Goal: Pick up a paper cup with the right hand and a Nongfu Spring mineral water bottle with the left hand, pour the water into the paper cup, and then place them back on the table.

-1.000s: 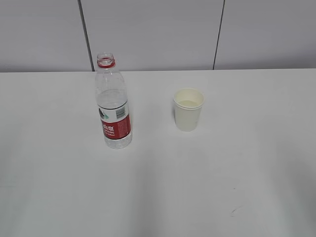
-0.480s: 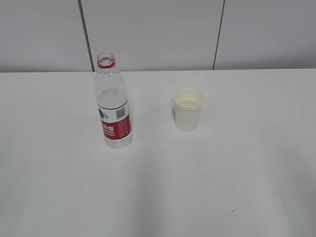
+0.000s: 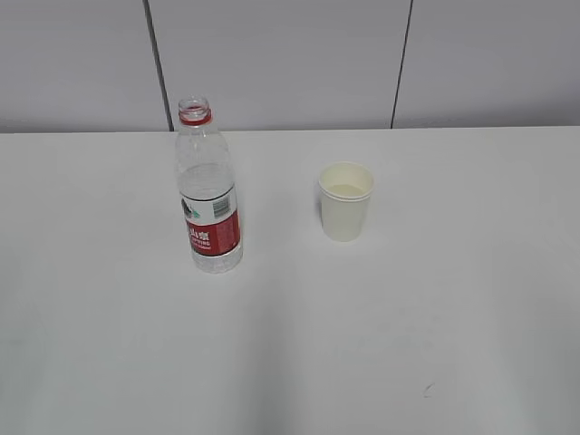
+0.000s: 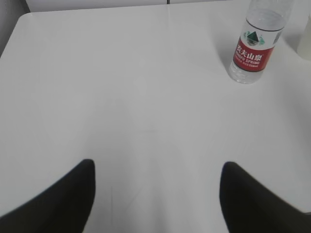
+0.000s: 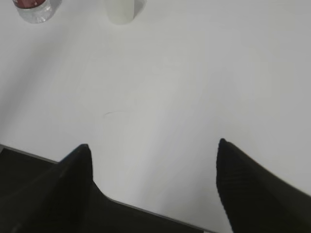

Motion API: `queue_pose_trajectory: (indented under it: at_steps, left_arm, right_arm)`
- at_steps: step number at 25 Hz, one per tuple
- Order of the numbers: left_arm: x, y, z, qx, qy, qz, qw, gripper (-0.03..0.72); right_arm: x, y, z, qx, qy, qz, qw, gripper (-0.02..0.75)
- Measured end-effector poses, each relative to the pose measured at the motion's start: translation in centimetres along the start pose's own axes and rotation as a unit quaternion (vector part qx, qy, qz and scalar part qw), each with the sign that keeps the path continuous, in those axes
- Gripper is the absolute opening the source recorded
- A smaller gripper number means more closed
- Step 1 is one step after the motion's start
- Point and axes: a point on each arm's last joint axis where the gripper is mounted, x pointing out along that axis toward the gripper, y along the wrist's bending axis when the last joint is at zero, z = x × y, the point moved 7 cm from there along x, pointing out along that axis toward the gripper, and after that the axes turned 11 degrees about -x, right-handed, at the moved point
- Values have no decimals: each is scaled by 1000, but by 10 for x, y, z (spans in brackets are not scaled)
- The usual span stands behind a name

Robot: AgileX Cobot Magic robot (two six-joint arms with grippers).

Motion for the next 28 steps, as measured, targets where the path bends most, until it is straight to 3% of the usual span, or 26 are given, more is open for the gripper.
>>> queue_pose_trajectory:
  at_steps: [6, 28]
  left_arm:
    - [0, 0, 0, 0, 0, 0, 1000, 491]
    - [0, -1, 0, -2, 0, -4, 1000, 491]
  right_arm:
    - [-9, 3, -3, -9, -29, -14, 999, 591]
    - [-9, -1, -5, 9, -21, -26, 999, 591]
